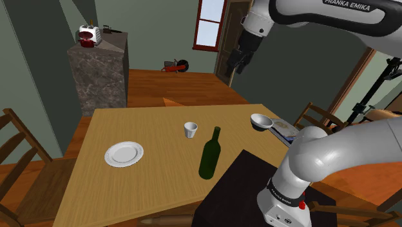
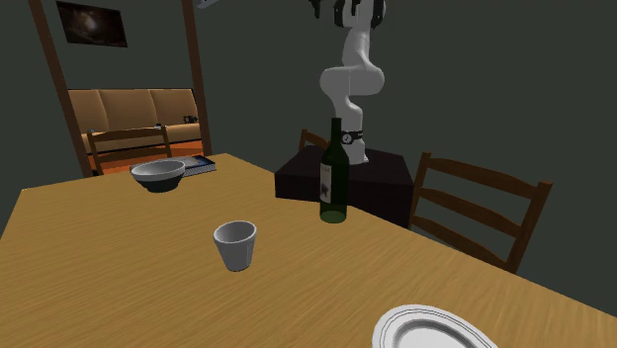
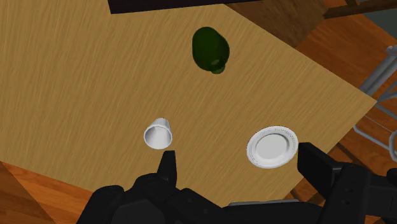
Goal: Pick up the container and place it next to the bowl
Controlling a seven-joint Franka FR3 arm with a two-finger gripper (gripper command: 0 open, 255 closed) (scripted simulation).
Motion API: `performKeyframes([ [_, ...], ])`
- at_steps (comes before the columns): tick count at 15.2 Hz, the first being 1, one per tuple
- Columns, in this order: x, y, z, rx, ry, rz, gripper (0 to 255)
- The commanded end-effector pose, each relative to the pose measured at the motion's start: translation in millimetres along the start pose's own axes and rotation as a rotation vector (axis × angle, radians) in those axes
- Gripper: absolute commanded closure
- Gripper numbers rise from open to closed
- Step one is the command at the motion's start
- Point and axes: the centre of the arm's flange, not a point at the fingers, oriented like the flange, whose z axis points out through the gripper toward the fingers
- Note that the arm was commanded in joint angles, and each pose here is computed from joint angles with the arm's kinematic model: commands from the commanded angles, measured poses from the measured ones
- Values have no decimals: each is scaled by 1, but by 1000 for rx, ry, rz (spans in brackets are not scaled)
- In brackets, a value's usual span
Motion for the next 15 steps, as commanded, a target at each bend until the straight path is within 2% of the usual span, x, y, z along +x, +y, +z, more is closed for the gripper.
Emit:
performKeyframes([
  [1, 0, 0, 0, 0, 0, 0, 0],
  [15, 87, 23, 167, -44, -75, 12, 0],
])
